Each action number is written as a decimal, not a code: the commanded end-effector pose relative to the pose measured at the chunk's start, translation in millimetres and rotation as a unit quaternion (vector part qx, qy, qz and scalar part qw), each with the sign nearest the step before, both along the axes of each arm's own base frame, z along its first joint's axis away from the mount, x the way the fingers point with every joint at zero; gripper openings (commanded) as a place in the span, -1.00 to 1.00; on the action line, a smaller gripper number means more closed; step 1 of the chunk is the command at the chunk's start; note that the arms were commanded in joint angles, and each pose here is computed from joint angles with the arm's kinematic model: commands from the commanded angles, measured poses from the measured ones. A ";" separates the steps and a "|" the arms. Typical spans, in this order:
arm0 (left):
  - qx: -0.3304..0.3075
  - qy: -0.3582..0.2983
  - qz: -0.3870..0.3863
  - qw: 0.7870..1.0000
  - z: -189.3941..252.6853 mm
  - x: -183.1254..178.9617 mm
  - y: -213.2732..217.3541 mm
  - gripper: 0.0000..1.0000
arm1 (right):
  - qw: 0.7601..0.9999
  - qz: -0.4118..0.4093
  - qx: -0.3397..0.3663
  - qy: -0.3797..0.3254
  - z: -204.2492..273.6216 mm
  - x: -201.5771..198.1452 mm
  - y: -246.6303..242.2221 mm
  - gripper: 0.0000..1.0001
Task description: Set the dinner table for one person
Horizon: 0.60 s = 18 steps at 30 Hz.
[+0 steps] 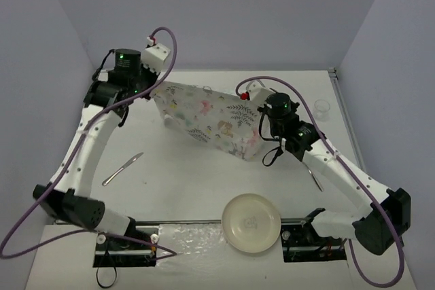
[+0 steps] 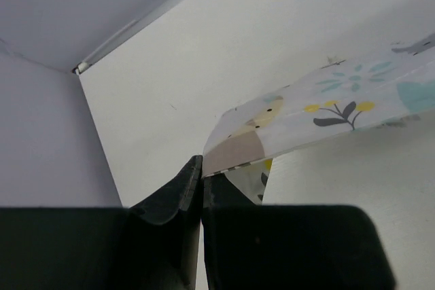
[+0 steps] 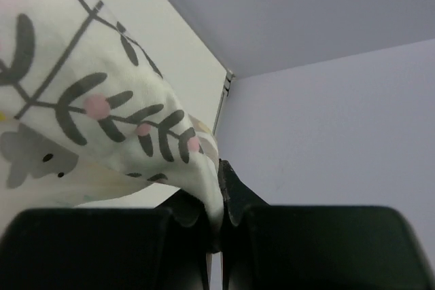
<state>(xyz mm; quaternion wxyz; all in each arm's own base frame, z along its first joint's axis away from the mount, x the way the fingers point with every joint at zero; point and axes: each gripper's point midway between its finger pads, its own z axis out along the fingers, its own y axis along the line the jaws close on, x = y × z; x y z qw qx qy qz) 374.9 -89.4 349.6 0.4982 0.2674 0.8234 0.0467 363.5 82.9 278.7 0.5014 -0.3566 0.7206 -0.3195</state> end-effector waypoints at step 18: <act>-0.037 -0.071 -0.205 0.976 78.8 -239.2 11.7 -1.00 | 0.981 0.074 0.179 0.014 81.3 -99.3 -53.3 -1.00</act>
